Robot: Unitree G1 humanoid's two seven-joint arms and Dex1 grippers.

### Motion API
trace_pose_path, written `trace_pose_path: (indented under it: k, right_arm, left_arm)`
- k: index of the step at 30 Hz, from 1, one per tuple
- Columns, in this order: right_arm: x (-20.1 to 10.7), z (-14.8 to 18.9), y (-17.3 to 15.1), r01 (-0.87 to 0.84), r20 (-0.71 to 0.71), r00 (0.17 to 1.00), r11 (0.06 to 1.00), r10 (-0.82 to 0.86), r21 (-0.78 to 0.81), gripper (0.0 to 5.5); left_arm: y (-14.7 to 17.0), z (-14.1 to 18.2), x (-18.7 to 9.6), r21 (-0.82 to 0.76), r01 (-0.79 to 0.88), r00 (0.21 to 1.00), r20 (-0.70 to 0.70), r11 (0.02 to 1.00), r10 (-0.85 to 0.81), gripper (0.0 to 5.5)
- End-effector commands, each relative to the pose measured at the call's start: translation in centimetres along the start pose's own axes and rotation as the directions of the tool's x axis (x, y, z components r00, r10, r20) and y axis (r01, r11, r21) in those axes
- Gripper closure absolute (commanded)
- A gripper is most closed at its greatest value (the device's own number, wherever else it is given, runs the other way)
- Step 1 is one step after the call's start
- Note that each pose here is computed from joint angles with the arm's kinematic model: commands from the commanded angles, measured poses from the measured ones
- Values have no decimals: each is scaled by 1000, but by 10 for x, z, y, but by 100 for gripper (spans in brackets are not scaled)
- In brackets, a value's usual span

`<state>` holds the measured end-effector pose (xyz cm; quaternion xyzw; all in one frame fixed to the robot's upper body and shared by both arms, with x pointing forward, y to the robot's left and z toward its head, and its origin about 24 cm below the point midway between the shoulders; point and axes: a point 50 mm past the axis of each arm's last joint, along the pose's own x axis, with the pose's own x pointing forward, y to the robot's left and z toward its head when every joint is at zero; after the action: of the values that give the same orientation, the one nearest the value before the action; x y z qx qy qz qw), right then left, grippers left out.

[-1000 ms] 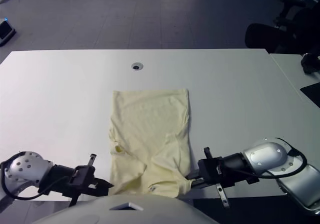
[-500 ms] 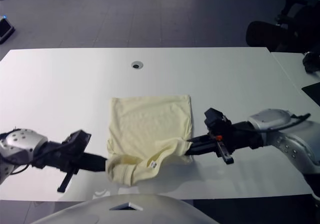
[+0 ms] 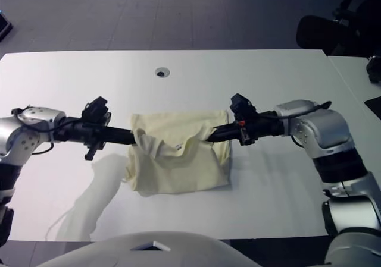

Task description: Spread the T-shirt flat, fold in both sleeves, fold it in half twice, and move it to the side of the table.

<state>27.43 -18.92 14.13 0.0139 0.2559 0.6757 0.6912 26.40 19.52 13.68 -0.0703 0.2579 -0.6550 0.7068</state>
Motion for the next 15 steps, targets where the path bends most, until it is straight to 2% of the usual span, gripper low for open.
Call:
trace_pose_path:
  k: [1, 8, 15]
  right_arm:
    - [1, 14, -18, 26, 17, 1000, 999, -25, -33, 543]
    - [10, 8, -57, 133, 7, 991, 991, -132, -12, 543]
    - [4, -21, -80, 270, -69, 961, 962, -267, 37, 543]
  left_arm:
    - [19, 9, -1, 15, -49, 999, -2, 999, 49, 550]
    - [56, 6, -1, -4, -202, 979, 35, 979, 202, 550]
    - [77, -6, 0, -13, -259, 966, 2, 966, 259, 550]
